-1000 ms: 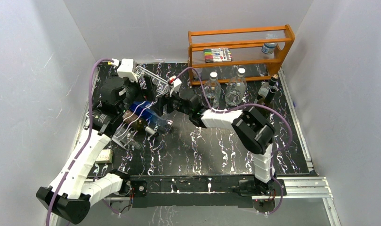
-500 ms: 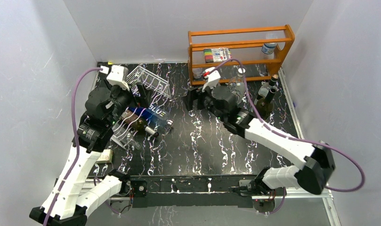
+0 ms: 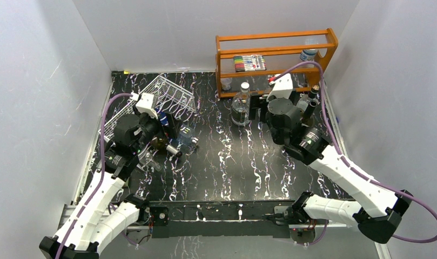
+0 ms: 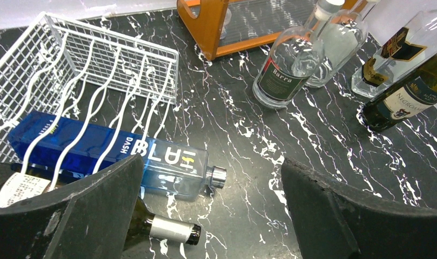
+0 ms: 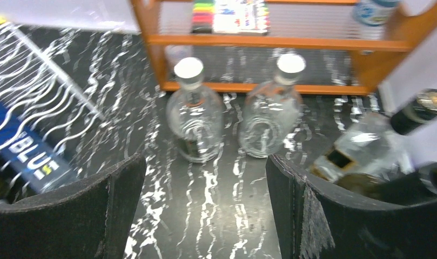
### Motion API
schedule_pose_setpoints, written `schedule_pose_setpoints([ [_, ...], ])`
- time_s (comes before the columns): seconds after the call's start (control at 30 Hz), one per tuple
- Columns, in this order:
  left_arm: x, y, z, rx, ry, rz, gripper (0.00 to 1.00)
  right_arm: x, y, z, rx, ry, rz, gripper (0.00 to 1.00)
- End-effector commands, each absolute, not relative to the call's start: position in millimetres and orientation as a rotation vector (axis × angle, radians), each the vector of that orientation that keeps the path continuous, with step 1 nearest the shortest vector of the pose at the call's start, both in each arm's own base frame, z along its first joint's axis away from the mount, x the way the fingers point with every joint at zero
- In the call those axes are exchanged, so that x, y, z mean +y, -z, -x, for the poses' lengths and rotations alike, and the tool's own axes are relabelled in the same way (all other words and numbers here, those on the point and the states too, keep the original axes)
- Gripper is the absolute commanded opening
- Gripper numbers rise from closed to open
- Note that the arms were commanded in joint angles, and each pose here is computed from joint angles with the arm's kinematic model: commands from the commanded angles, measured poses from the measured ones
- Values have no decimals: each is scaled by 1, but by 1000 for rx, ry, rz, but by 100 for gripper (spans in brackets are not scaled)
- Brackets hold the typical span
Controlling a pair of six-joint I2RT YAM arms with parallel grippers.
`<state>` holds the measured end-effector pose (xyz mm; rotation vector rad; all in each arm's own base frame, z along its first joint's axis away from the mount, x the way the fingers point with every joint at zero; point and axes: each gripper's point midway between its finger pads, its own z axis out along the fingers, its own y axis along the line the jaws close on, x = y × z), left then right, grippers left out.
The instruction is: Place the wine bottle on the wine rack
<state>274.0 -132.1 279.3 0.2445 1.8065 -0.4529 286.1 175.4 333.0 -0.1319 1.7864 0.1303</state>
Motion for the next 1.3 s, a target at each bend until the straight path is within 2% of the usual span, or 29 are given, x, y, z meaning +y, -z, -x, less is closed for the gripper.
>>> schedule_pose_setpoints([
  [0.0, -135, -290, -276, 1738, 496, -210, 98, 113, -370, -283, 1708, 116, -77, 92],
  [0.23, -135, -285, -271, 1763, 508, -208, 98, 61, -409, -275, 1564, 187, -282, 91],
  [0.33, -136, -287, -268, 1755, 521, -217, 98, 46, -410, -285, 1580, 249, -298, 92],
  [0.5, -141, -287, -266, 1756, 553, -228, 98, 11, -384, -311, 1689, 346, -366, 93],
  [0.63, -137, -285, -265, 1772, 537, -211, 98, -27, -375, -307, 1648, 444, -485, 93],
  [0.8, -135, -284, -263, 1779, 531, -209, 98, -13, -345, -324, 1763, 287, -429, 93],
  [0.93, -135, -282, -261, 1784, 532, -206, 98, -10, -323, -327, 1826, 273, -444, 92],
  [1.03, -136, -280, -260, 1785, 542, -200, 98, -13, -307, -328, 1858, 279, -468, 82],
  [1.13, -138, -278, -261, 1791, 558, -198, 98, -8, -294, -329, 1893, 254, -454, 67],
  [1.27, -142, -279, -260, 1794, 571, -222, 98, -9, -279, -325, 1935, 274, -459, 56],
])
